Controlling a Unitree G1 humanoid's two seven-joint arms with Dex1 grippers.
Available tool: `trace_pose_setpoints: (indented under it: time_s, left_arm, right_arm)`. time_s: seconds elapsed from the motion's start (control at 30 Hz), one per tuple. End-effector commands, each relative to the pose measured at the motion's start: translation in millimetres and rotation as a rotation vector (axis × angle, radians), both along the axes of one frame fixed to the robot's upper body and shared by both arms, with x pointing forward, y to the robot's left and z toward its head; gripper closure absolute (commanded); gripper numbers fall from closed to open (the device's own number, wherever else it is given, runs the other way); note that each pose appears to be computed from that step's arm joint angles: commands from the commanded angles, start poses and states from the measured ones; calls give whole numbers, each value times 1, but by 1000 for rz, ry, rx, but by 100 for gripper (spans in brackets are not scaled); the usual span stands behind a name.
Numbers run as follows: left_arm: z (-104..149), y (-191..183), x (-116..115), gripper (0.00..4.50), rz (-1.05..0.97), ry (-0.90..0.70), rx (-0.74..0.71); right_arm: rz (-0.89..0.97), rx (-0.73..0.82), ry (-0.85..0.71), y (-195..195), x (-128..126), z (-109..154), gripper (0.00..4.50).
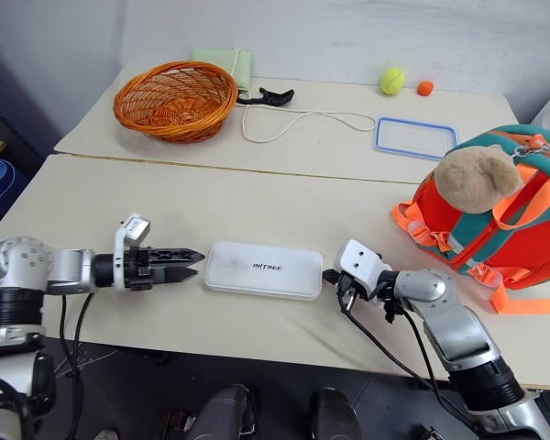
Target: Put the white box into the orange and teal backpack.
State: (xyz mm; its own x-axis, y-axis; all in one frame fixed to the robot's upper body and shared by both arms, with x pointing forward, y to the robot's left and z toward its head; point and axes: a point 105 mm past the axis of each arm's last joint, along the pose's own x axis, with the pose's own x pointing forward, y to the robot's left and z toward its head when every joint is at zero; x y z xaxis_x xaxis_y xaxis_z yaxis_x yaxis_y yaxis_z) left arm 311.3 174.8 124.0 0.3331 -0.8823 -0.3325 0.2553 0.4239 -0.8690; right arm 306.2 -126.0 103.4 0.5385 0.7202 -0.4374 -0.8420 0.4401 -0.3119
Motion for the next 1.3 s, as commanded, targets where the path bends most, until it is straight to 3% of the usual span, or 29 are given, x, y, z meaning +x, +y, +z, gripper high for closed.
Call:
trace_pose_setpoints:
  time_s: [0.03,0.17,0.37,0.47,0.73,0.9,1.0,1.13,1.2,1.3]
  left_arm:
    - [-11,-23,-3,2,-71,72,-21]
    - [-13,-35,1,2,-95,81,-8]
    - [-4,-57,-1,2,-169,84,-102]
    - [-3,-67,-5,57,-202,76,-133]
    - [7,-73,-10,306,-229,43,-200]
    - [40,-72,-20,312,-261,-146,-316]
    - [45,-68,-29,312,-258,-353,-269]
    - [48,-55,-28,312,-197,-737,-163]
    - [45,-48,-28,312,-170,-889,-77]
    - [42,-39,-24,312,-100,-989,-41]
  right_arm:
    - [12,-7,-41,2,5,7,450]
    - [21,-28,-53,1,10,6,450]
    - [30,-25,-69,0,14,7,450]
    - [39,-20,-65,0,10,5,450]
    - [35,29,-52,-5,-2,4,450]
    - [-53,204,-2,-14,-17,11,450]
    - [-165,378,-44,-31,-25,28,392]
    - [-274,490,-147,-53,-53,44,265]
    - [-357,474,-171,-69,-79,39,202]
    - [-459,447,-208,-89,-106,33,97]
